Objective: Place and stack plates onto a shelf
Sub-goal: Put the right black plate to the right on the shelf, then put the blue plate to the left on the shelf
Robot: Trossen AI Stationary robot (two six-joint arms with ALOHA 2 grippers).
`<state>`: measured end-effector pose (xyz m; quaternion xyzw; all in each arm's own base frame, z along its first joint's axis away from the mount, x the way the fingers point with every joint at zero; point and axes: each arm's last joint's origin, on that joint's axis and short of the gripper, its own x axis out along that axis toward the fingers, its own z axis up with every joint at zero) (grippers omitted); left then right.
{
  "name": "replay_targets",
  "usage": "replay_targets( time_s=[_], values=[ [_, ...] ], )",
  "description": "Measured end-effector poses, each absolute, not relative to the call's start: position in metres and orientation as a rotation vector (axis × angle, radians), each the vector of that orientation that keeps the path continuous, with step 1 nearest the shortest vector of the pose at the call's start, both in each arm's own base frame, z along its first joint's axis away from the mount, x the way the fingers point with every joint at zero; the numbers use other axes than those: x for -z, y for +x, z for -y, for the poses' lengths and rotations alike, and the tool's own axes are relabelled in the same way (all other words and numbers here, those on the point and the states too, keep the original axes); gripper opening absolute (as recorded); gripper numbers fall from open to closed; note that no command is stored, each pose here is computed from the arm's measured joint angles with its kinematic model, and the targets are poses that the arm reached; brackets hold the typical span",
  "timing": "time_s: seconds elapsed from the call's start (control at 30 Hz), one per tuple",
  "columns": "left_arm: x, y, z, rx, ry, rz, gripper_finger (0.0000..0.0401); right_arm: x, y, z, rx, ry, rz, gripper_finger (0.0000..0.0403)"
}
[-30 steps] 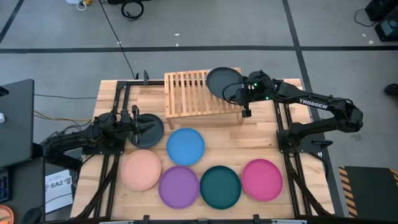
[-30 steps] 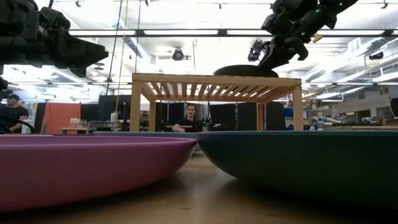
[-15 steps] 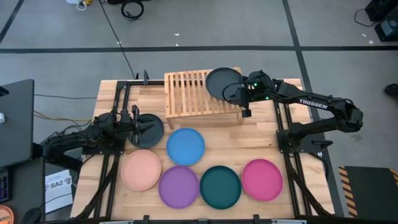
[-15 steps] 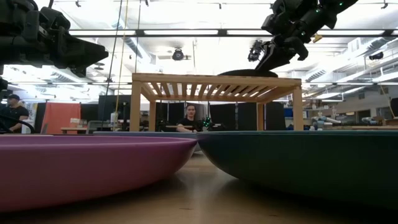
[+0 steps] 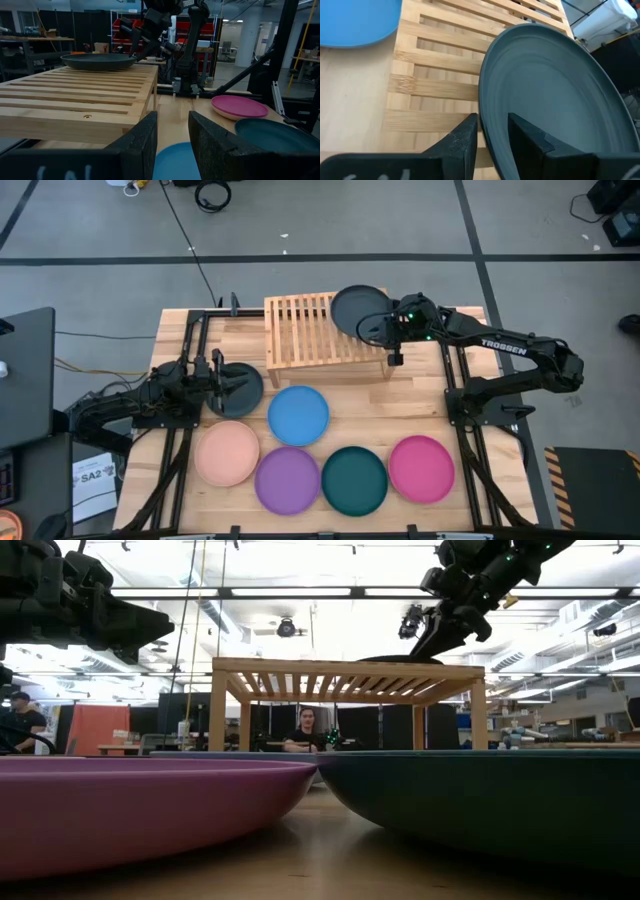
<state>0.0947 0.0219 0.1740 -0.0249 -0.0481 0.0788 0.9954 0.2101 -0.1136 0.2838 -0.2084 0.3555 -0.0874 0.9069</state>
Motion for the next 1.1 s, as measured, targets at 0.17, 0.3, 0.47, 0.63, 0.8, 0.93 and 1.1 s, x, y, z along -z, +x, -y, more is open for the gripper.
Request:
replay_targets(
  time_s=[0.17, 0.3, 0.47, 0.63, 0.8, 0.93, 1.1],
  values=[
    [-0.174, 0.095, -0.022, -0.158, -0.05, 0.096, 0.0117, -0.284, 0.21, 0.113, 0.18, -0.432, -0.731, 0.0114],
    [-0.174, 0.095, -0.022, -0.158, -0.05, 0.096, 0.0117, -0.289, 0.207, 0.11, 0.182, -0.443, -0.711, 0.0114],
    [-0.174, 0.095, -0.022, -0.158, -0.053, 0.097, 0.0117, -0.305, 0.2, 0.098, 0.186, -0.488, -0.616, 0.0115],
    [-0.18, 0.094, -0.022, -0.149, -0.116, 0.159, 0.0117, -0.325, 0.187, 0.079, 0.173, -0.52, -0.503, 0.0114],
    [-0.193, 0.091, -0.021, -0.128, -0.15, 0.299, 0.0117, -0.338, 0.176, 0.059, 0.133, -0.394, -0.392, 0.0114],
    [-0.204, 0.088, -0.017, -0.084, -0.133, 0.416, 0.0117, -0.343, 0.173, 0.043, 0.053, -0.265, -0.333, 0.0114],
    [-0.212, 0.086, -0.012, -0.029, -0.126, 0.503, 0.0117, -0.343, 0.176, 0.024, -0.048, -0.132, -0.317, 0.0114]
  ],
)
